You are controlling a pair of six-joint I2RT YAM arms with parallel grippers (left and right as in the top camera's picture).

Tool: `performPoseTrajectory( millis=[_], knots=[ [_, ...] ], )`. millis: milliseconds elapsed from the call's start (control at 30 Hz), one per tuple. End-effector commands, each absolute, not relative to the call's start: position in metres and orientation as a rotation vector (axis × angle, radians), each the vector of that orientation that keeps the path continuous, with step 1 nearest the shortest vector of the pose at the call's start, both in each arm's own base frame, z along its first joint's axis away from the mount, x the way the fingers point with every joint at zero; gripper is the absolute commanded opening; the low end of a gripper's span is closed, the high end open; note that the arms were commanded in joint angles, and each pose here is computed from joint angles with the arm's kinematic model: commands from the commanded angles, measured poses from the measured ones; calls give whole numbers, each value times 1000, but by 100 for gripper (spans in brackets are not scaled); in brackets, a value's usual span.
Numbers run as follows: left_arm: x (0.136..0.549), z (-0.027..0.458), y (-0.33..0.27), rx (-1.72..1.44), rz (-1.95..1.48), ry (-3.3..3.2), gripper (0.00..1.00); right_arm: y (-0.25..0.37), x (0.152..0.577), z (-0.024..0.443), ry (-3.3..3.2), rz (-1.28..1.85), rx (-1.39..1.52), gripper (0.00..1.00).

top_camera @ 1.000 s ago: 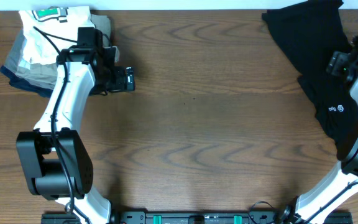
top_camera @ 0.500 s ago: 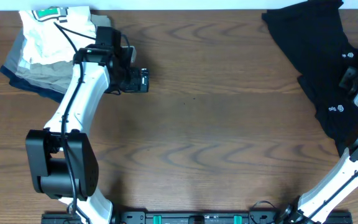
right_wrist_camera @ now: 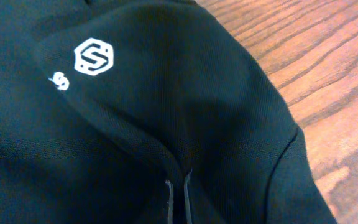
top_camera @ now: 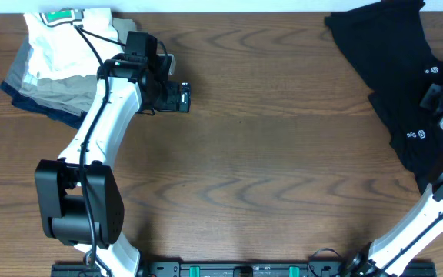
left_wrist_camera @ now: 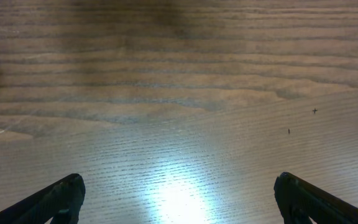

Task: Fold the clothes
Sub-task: 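Reach the right gripper to the black shirt and grasp it, then drag the black shirt with the right gripper to table center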

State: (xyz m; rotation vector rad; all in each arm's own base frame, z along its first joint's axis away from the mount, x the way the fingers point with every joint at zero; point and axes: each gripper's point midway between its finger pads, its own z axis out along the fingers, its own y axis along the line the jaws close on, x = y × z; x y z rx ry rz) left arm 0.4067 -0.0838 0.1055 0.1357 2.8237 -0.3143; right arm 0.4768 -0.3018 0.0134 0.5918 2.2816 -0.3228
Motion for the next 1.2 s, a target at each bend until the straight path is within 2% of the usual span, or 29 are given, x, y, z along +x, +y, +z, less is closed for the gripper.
performPoseTrajectory(
  millis=[0,233,400,733,933,1033,1067,1100,1133,1167],
  knots=[
    [412,112,-86,163,-318,2796,98,-294,488,76,2187,-311,561,1],
    [413,113,-86,127,-325,2795,98,-246,488,144,2174,-232,459,1],
    [414,123,-83,78,-331,2773,98,-167,500,167,2200,-4,311,1],
    [414,181,-48,-45,-312,2622,98,51,513,167,2268,460,-3,1],
    [413,195,-17,-136,-283,2583,98,180,474,156,2337,592,-295,1],
    [412,194,-7,-168,-274,2585,98,215,454,150,2366,609,-384,3],
    [412,194,-5,-174,-273,2584,98,221,450,149,2371,609,-400,6],
    [413,194,-4,-176,-272,2583,98,224,448,148,2375,611,-409,16],
    [413,194,-4,-177,-272,2581,98,225,448,148,2375,612,-410,31],
    [413,194,-4,-176,-272,2580,98,223,448,148,2375,610,-406,39]
  ],
)
